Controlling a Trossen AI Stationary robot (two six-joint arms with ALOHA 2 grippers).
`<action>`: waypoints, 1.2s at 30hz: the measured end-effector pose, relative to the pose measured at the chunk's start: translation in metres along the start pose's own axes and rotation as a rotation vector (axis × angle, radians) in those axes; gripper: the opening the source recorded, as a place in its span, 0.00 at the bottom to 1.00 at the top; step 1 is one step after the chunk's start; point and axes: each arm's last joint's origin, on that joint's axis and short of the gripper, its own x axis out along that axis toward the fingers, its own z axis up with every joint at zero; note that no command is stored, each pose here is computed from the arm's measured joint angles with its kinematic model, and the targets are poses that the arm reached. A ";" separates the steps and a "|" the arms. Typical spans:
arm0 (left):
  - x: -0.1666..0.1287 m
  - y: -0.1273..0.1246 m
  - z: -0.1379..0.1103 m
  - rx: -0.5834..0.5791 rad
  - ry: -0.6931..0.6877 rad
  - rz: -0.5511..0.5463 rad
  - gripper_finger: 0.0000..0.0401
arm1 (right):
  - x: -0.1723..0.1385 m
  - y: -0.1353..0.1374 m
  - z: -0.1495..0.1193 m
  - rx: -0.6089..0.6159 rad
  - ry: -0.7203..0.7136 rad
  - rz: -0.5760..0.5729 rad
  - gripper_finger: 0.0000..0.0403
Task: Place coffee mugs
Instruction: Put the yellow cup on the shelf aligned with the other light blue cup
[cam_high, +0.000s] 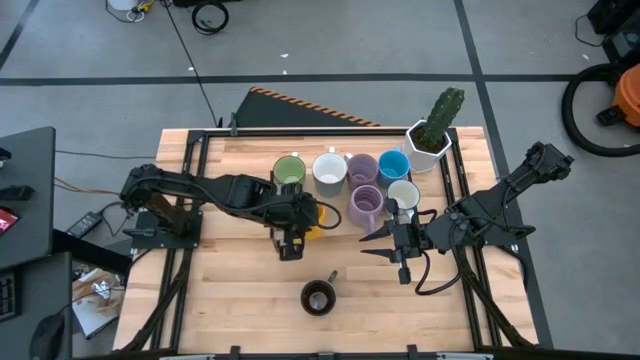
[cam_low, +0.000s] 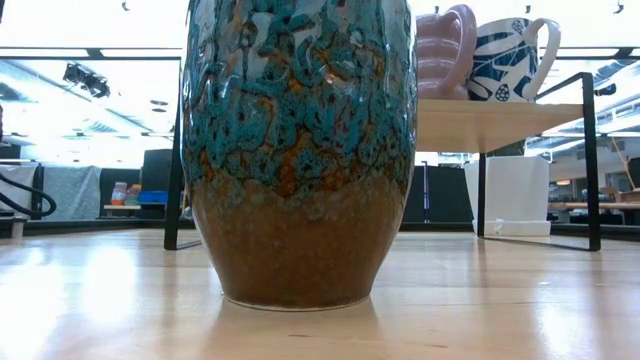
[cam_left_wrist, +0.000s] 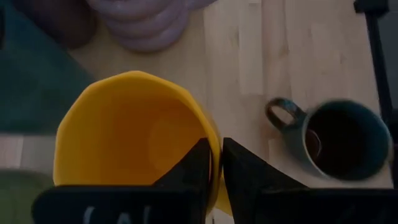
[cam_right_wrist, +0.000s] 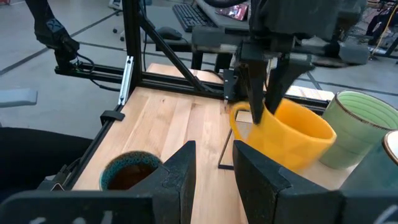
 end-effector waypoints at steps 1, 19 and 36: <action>0.002 0.000 0.002 0.002 -0.012 0.006 0.12 | 0.000 0.000 0.000 0.000 0.000 0.000 0.28; 0.023 -0.002 0.016 0.106 -0.112 0.117 0.11 | 0.000 0.000 0.000 0.005 0.003 0.000 0.28; 0.033 -0.004 0.016 0.113 -0.097 0.122 0.15 | 0.000 0.000 0.000 0.005 0.004 0.000 0.28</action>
